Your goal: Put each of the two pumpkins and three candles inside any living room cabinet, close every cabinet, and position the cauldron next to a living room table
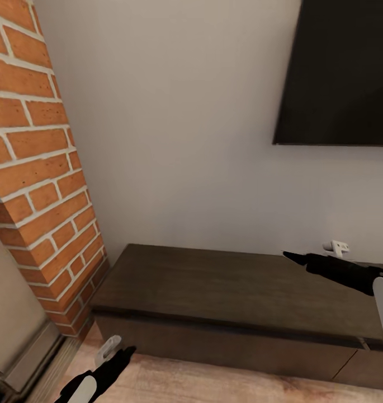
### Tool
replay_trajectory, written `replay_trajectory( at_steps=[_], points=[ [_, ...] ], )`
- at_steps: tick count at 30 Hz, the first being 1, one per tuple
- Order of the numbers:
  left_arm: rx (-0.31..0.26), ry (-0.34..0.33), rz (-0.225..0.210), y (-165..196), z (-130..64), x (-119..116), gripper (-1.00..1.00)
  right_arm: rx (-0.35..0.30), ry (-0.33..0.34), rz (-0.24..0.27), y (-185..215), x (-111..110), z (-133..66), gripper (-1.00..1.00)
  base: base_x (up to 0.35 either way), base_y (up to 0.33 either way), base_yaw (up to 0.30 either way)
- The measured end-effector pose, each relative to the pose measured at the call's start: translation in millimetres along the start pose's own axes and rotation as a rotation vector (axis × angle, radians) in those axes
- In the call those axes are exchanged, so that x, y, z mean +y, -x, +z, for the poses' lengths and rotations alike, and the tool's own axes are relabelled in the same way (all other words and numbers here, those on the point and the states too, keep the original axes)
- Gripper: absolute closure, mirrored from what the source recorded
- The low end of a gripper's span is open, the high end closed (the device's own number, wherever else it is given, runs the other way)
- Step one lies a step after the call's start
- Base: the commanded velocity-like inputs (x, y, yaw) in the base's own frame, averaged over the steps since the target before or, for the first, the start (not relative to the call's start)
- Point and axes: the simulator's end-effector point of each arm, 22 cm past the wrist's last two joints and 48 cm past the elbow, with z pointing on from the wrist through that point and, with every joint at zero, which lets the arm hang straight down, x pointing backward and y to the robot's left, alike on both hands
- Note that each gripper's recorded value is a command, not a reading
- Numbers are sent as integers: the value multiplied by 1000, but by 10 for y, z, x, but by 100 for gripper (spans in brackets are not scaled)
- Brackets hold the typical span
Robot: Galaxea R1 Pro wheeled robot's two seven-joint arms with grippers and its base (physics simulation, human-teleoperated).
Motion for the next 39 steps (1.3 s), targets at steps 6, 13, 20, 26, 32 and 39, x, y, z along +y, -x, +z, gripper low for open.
replay_trajectory(
  at_steps=[6, 13, 20, 26, 32, 39],
  points=[
    [-1, -2, 1, 1, -6, -2, -100, 0, 2, -3, 8, 8, 4, -100, -343, 0, 48],
    [-43, -72, 22, 39, -235, -179, -100, 43, 40, -30, -124, 217, 140, -100, -346, 0, 237],
    [-79, -137, 43, 64, -486, -371, -100, 183, 93, -140, -607, 717, 482, -100, -346, 0, 287],
    [-172, -55, 27, 266, -823, -230, -100, 307, -16, -371, -1444, 1467, 1008, -100, -111, 7, 295],
    [-180, -11, 20, 301, -844, -122, -100, 300, -7, -396, -1488, 1572, 1039, -100, -1, 0, 295],
    [-183, 46, 13, 311, -853, -15, -100, 300, -51, -417, -1517, 1631, 1079, -100, 0, 0, 294]
  ],
)
